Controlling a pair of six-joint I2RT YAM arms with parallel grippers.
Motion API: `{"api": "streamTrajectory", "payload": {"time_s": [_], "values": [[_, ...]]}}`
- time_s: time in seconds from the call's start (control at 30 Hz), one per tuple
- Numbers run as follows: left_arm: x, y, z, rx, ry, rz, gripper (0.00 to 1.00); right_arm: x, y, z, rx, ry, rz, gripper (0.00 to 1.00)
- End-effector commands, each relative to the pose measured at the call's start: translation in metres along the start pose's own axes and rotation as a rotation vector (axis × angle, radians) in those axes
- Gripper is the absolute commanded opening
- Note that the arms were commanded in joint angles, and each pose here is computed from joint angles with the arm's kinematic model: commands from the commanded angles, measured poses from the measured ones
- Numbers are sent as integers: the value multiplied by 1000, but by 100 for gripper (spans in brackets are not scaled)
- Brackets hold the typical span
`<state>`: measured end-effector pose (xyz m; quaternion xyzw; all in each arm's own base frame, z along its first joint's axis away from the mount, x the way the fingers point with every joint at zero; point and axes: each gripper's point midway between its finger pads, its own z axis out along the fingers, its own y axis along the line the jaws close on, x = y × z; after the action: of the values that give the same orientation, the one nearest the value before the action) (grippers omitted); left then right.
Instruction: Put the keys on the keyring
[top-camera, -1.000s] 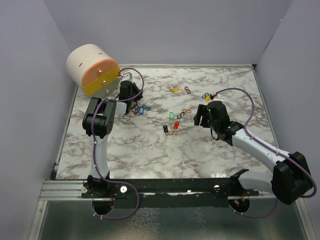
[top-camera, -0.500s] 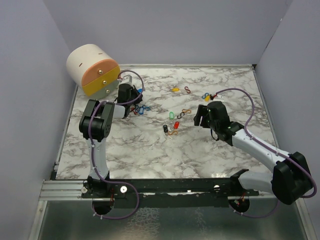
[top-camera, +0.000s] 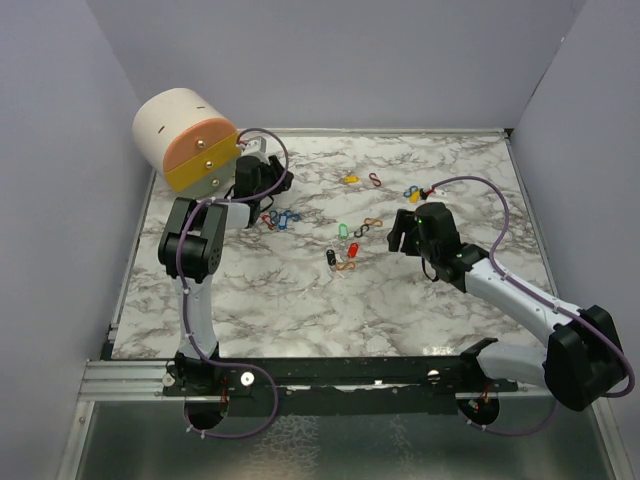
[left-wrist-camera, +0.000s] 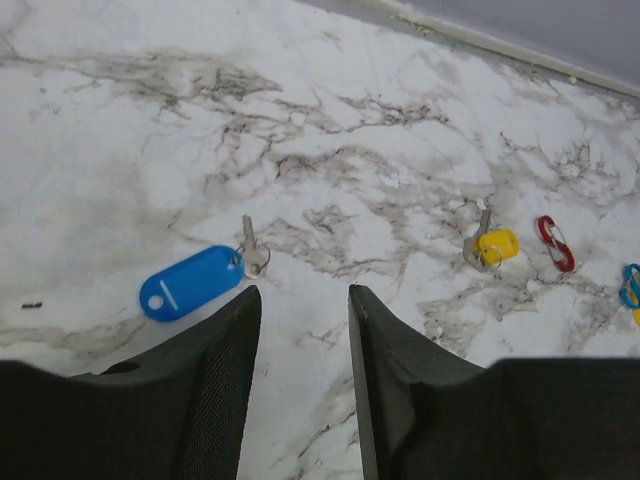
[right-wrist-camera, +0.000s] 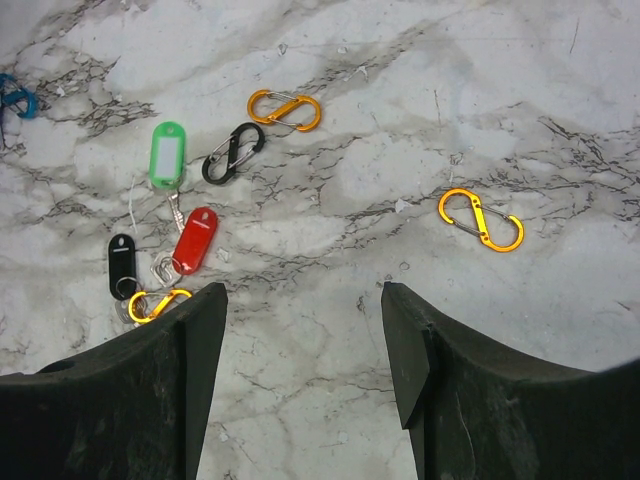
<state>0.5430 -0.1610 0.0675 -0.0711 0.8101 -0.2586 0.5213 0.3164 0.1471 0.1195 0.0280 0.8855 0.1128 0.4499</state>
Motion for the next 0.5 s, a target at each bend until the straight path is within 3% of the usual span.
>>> {"api": "streamTrajectory", "payload": {"time_s": [0.0,0.27,0.47], "values": [[-19,-9,16,71,-27,39,46,-6,5,-4,-35,-26,-8,63],[-13,5,35,58,-9,105,85,-7,6,-4,-39,-27,-13,63],[-4,11,42,59,7,117,88,-7,7,-3,-38,-27,-13,63]]}}
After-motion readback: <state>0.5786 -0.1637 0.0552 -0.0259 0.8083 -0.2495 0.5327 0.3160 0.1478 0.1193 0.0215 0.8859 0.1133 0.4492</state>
